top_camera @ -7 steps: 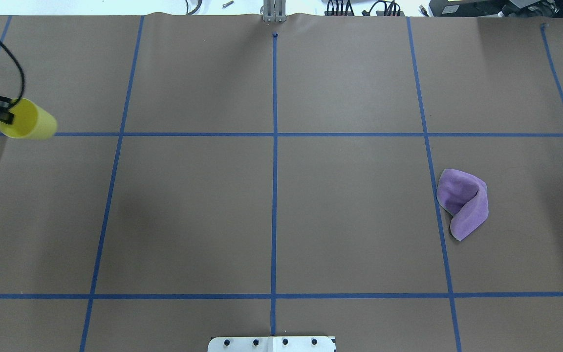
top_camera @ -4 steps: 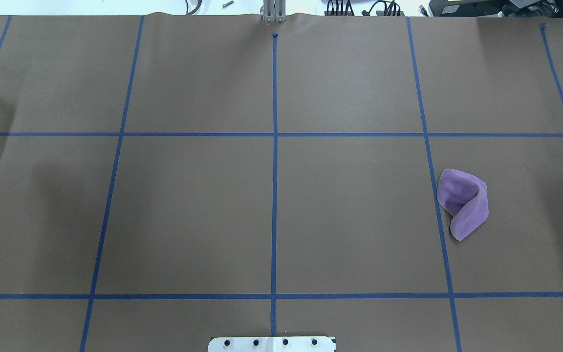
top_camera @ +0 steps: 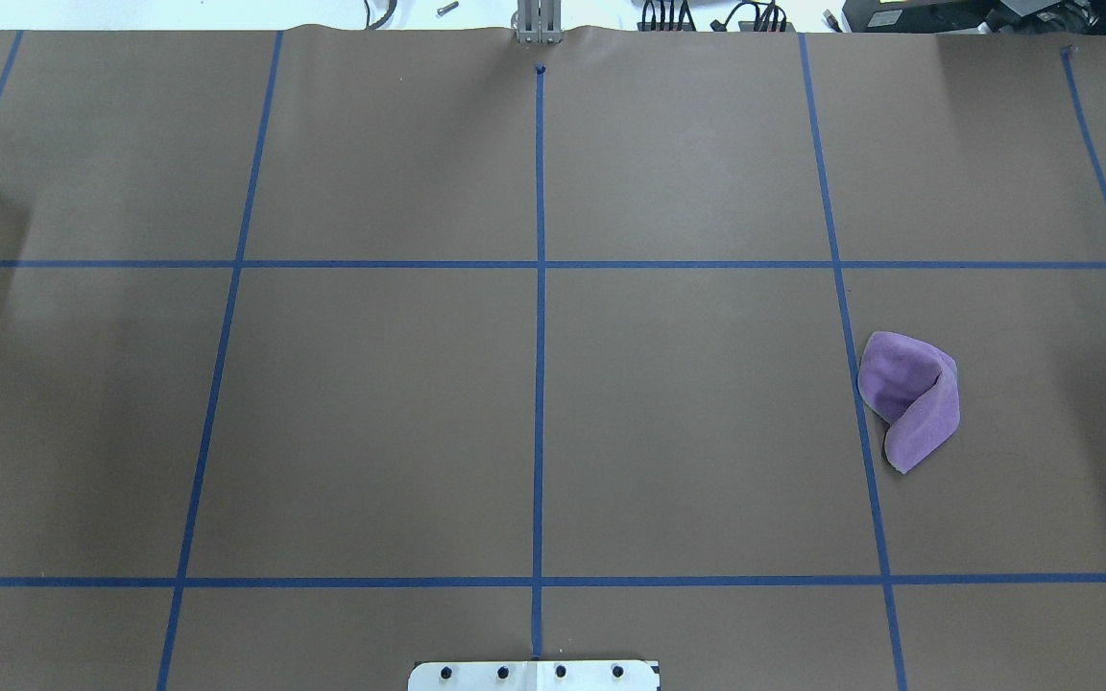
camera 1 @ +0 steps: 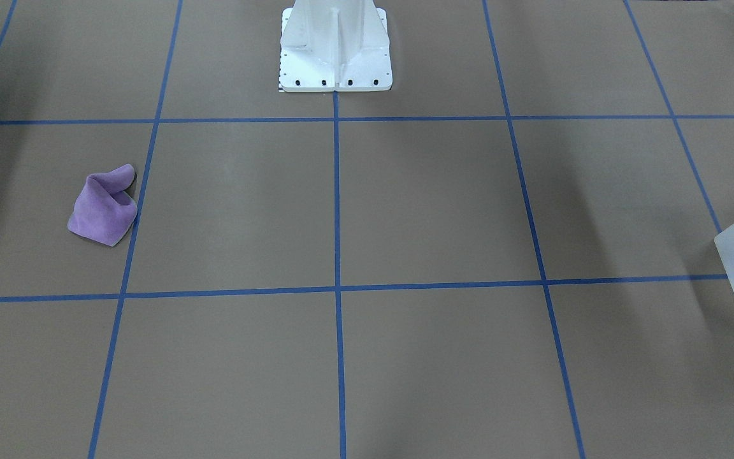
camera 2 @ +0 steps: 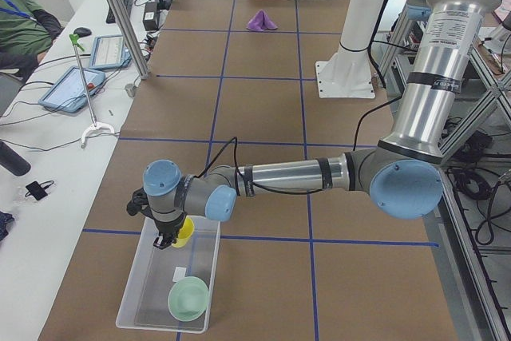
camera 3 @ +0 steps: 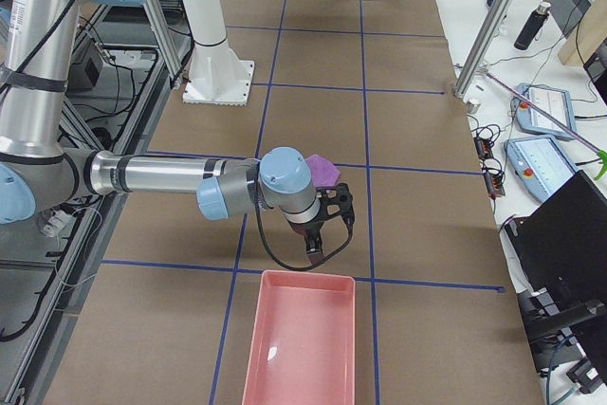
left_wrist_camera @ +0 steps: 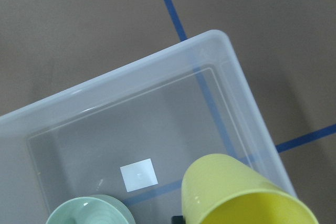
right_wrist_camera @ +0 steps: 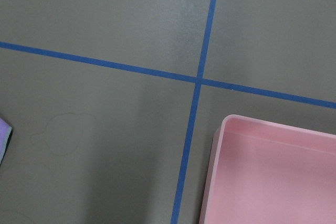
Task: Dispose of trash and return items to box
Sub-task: 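Release the yellow cup into the clear bin beside the green bowl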
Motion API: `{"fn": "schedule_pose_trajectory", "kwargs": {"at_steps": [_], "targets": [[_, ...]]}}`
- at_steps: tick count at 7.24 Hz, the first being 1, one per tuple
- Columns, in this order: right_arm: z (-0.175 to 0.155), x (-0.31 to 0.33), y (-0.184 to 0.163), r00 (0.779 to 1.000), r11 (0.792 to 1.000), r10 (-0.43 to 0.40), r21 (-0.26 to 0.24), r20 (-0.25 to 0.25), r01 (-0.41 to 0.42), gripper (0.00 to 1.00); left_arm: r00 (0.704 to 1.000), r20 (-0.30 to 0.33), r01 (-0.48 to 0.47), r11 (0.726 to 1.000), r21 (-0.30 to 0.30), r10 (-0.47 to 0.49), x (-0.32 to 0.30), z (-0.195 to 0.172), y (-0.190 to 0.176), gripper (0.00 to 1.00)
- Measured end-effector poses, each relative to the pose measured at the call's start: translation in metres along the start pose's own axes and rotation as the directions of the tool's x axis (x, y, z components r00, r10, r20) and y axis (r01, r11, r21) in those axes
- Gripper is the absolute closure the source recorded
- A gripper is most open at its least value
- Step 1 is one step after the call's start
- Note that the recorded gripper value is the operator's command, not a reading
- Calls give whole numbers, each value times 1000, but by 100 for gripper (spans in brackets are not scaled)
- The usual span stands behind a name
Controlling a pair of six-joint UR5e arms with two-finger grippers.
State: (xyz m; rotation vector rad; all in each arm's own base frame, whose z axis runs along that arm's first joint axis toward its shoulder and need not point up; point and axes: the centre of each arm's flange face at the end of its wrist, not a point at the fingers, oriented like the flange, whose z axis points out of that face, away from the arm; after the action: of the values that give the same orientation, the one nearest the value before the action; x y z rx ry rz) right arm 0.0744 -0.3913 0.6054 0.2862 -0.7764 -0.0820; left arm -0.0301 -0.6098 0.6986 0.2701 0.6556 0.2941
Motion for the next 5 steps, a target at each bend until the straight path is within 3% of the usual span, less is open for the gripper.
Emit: {"fn": "schedule_pose_trajectory", "kwargs": {"at_steps": [1,2,3,5], "targets": [[-1,0,0,1000,1000,-4,4,0,4,0,1000,-7,-14,1000,-4,14,8,24,1,98],[-1,-1,-1,1000,1000,-10,11,-1,10,0,1000,-13,-28,1000,-5,28,14,43,4,63],[-1,-1,-1,1000,1000,-13,15,-1,13,0,999,-17,-32,999,-5,32,18,53,6,5],[-1,-1,0,1000,1000,-13,15,-1,13,0,999,-20,-41,999,-2,41,21,56,9,1]]}}
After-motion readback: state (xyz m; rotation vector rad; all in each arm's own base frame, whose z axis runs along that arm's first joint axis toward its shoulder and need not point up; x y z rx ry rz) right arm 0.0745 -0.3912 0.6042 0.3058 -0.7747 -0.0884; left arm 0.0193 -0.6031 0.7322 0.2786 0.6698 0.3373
